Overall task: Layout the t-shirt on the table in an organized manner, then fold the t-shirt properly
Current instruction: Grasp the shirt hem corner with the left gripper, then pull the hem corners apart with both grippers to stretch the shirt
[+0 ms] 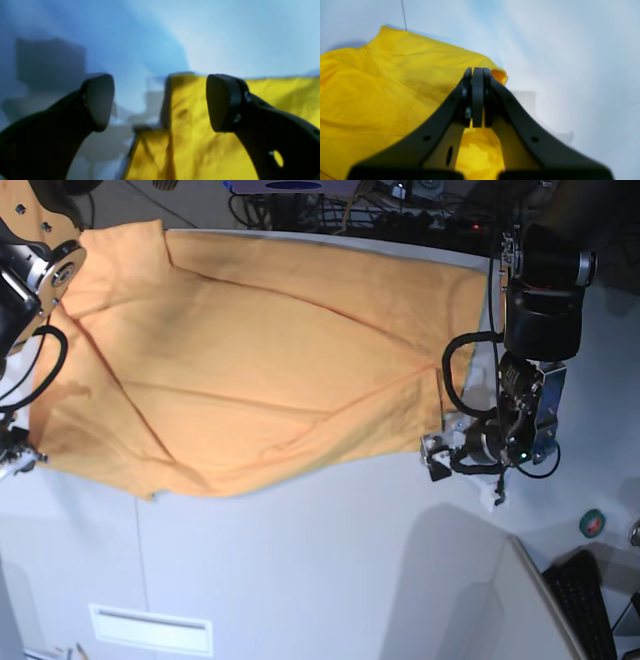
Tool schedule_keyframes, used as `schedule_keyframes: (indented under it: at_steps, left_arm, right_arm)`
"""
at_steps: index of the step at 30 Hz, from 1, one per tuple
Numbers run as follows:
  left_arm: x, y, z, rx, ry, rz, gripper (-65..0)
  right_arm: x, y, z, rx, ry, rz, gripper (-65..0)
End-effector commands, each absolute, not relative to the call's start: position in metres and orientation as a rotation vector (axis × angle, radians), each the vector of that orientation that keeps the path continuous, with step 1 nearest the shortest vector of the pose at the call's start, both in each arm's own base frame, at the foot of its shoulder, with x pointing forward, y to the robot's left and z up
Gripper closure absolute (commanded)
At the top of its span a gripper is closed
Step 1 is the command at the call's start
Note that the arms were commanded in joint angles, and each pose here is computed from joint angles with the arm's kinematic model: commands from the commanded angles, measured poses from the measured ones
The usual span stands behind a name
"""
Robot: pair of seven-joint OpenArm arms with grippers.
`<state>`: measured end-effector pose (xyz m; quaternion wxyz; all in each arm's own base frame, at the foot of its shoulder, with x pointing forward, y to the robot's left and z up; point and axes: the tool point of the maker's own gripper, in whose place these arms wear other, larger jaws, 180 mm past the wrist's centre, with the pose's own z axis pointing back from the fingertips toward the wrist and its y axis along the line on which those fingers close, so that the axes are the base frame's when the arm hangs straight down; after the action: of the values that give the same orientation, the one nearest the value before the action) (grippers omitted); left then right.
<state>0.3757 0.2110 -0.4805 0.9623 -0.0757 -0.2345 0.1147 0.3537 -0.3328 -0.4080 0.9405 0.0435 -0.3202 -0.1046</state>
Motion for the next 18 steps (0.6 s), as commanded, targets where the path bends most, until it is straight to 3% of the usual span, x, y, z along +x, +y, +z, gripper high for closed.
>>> schedule_keyframes:
  at_steps: [1,6,13,18]
  left_arm:
    - [0.380,0.208,-0.478,-0.162,-0.468,0.228,-54.6]
    - [0.377,0.203,-0.486,-0.160,-0.467,0.217,-54.5]
    - [0.374,0.188,-0.488,-0.201,-0.463,0.180,-35.2]
    - [0.368,0.185,-0.493,-0.208,-0.452,0.177,-33.7]
  right_arm:
    - [0.369,-0.345,-0.385,0.067,-0.725,-0.211,0.0]
    - [0.369,-0.345,-0.385,0.067,-0.725,-0.211,0.0]
    - [0.369,-0.345,-0.385,0.067,-0.725,-0.211,0.0]
    - [0.369,-0.345,-0.384,0.067,-0.726,-0.211,0.0]
